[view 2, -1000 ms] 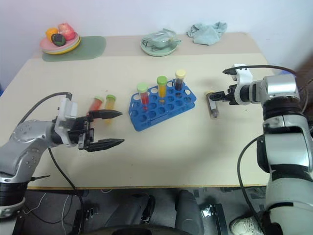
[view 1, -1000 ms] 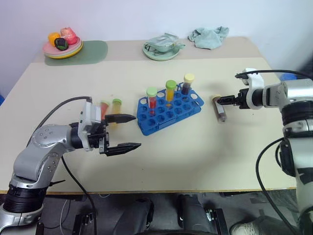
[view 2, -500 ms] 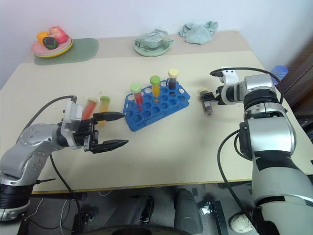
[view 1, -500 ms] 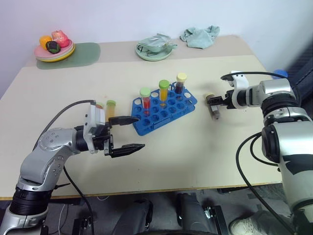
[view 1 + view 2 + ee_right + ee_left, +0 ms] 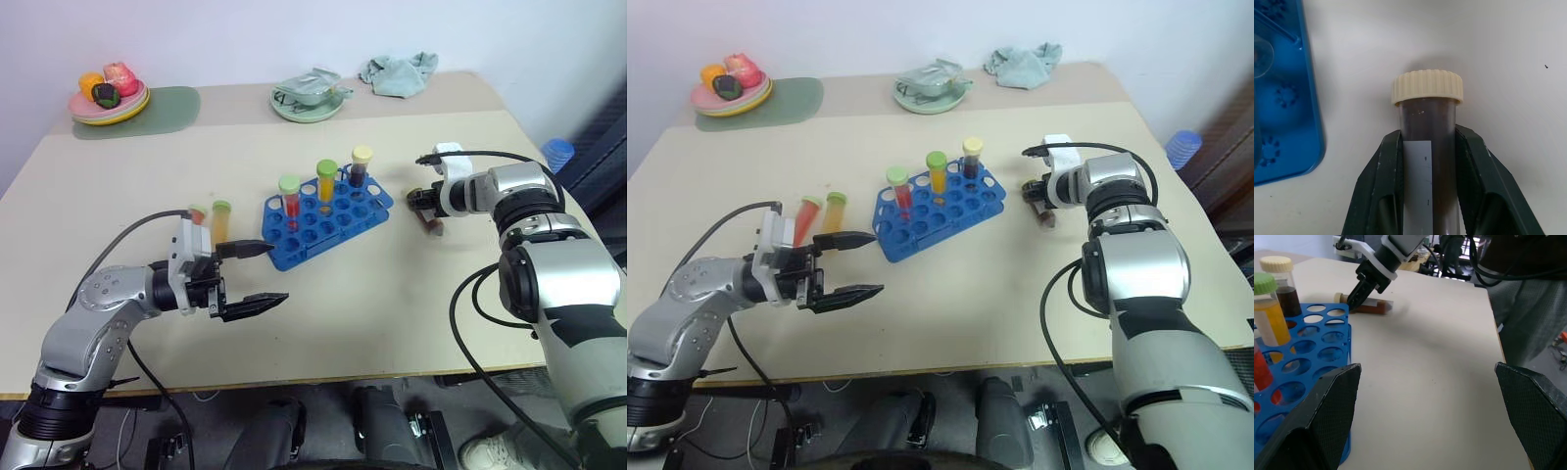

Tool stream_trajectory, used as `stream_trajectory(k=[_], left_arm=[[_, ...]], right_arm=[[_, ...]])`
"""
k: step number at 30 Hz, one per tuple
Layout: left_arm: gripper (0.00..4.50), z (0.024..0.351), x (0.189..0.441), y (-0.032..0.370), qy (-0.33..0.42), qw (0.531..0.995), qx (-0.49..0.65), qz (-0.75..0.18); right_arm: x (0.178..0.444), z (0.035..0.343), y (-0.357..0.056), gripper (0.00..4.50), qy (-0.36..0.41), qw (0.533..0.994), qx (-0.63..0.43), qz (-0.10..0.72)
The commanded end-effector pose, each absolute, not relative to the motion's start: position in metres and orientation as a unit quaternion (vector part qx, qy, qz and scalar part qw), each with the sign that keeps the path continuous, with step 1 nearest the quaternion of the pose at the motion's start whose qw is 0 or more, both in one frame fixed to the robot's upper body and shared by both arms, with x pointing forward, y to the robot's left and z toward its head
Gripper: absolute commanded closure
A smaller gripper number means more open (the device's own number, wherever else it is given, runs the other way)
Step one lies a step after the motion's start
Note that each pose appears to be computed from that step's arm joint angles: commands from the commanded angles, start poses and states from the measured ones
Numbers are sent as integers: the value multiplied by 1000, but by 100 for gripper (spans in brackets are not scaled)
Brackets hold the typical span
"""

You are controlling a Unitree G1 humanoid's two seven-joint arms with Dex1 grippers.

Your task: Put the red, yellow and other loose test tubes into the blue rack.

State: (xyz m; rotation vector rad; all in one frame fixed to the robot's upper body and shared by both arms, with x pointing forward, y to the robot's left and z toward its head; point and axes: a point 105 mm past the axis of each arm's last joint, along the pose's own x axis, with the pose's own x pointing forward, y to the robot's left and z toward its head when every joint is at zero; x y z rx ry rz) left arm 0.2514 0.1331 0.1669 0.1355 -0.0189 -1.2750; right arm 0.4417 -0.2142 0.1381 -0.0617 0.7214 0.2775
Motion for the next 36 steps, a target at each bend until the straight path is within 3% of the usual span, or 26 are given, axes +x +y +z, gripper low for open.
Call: stream_trajectory(k=[1,4,8,14,18,22,26,36], left_arm=[[0,177,248,133,-32,800,82,-593],[0,177,248,135,-33,803,85,-589],[0,177,249,140,-34,810,90,-579],[0,176,251,145,-33,815,94,-571],[0,179,256,149,-35,819,100,-565],[0,180,260,152,-32,819,103,-564],[0,180,265,154,-28,818,109,-564],[0,176,268,161,-29,846,91,-525]], right_arm=[[445,148,-213,373,339,929,-47,144],[446,158,-216,373,328,931,-54,154],[446,194,-217,373,279,939,-40,196],[433,256,-204,373,74,961,9,268],[409,275,-192,373,-86,967,31,238],[393,267,-178,373,-191,960,75,193],[383,238,-145,373,-256,949,-4,184],[390,209,-117,373,-301,931,27,205]])
